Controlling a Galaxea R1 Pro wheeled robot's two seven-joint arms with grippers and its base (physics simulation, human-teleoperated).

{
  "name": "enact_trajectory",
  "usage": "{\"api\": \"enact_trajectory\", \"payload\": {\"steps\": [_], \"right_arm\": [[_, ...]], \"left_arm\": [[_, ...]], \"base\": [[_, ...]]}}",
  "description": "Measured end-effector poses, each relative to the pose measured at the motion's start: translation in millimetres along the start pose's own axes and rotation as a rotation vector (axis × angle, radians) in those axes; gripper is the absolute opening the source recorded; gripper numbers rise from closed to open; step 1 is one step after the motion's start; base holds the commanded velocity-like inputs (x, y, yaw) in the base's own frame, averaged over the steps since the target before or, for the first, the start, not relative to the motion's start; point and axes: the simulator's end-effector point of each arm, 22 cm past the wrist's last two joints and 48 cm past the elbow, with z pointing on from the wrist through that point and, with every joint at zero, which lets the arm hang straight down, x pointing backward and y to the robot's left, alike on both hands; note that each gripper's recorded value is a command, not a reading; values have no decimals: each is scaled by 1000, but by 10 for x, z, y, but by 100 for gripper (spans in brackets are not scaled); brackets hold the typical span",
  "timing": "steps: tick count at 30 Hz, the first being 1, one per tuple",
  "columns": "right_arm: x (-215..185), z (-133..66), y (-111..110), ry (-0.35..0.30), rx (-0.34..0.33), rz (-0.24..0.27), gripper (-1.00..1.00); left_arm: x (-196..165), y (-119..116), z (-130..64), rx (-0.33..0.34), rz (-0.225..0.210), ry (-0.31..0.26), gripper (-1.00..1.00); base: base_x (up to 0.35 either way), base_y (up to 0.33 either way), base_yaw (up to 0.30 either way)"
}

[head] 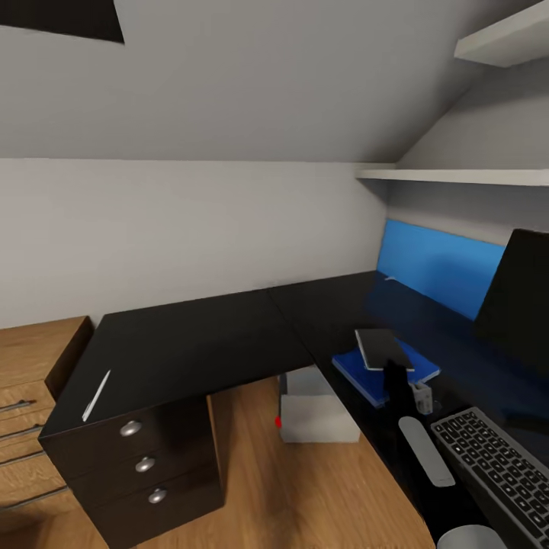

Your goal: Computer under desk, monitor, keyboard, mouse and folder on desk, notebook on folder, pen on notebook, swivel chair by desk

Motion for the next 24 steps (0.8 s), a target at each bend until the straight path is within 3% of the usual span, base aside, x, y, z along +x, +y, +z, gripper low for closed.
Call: {"api": "enact_trajectory", "payload": {"steps": [6, 18, 24], "right_arm": [[7, -1, 5, 1, -2, 1, -100], [22, -4, 0, 3, 1, 3, -100], [30, -10, 4, 4, 0, 4, -100]], "left_arm": [[0, 2, 0, -1, 0, 0, 100], [0, 1, -1, 0, 1, 0, 100], [-24, 1, -3, 0, 1, -11, 100]], "base": [[0, 0, -163], [0, 0, -7], [190, 0, 0]]}}
